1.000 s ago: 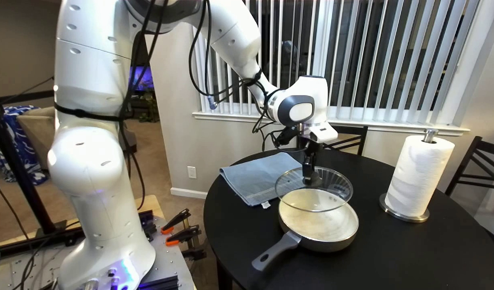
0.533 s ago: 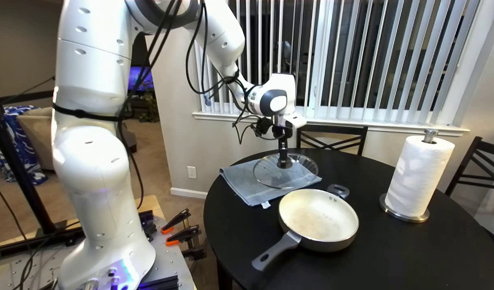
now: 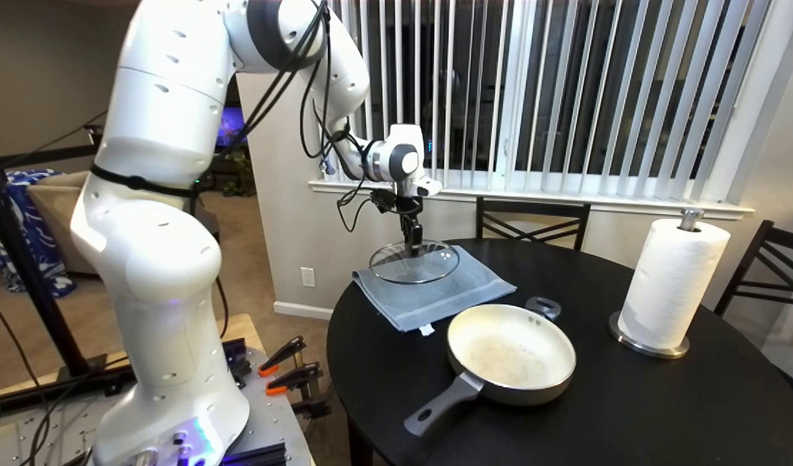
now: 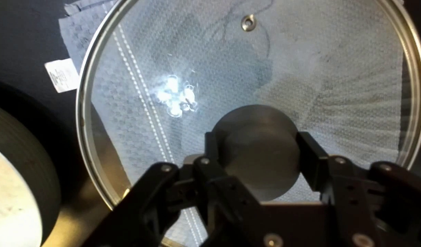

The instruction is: Remove the glass lid from the pan.

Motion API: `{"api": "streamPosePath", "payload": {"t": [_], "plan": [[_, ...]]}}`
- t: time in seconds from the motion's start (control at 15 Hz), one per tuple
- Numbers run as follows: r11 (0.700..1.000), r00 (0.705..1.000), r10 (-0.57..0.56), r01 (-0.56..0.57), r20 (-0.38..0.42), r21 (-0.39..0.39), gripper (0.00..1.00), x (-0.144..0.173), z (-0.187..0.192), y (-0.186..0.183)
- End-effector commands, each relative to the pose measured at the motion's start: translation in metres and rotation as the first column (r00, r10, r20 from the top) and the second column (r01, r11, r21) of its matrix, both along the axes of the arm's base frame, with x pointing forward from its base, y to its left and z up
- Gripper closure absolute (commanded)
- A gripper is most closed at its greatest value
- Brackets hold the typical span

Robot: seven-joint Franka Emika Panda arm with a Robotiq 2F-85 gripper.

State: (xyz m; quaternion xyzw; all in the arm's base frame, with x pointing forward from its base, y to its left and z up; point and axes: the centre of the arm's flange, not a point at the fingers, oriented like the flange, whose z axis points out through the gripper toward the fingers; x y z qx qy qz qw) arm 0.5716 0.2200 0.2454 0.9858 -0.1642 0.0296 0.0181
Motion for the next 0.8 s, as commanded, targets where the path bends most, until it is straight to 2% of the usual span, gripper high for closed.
{"api": "streamPosePath", "payload": {"t": [0.0, 0.2, 0.4, 0.53, 0.6, 0.73], "plan": [[0.996, 0.995, 0.092, -0.093, 0.025, 0.019, 0.67, 0.02, -0.036, 0.015], [0.993, 0.994, 0.105, -0.105, 0.006, 0.051, 0.67, 0.028, -0.06, 0.005], [0.992, 0.996, 0.093, -0.093, -0.005, 0.089, 0.67, 0.038, -0.068, -0.005], [0.992, 0.998, 0.062, -0.061, -0.007, 0.113, 0.16, 0.044, -0.067, -0.01], [0.992, 0.999, 0.045, -0.044, -0.004, 0.121, 0.16, 0.046, -0.066, -0.013], [0.991, 1.0, 0.021, -0.023, 0.014, 0.134, 0.08, 0.05, -0.058, -0.017]]}}
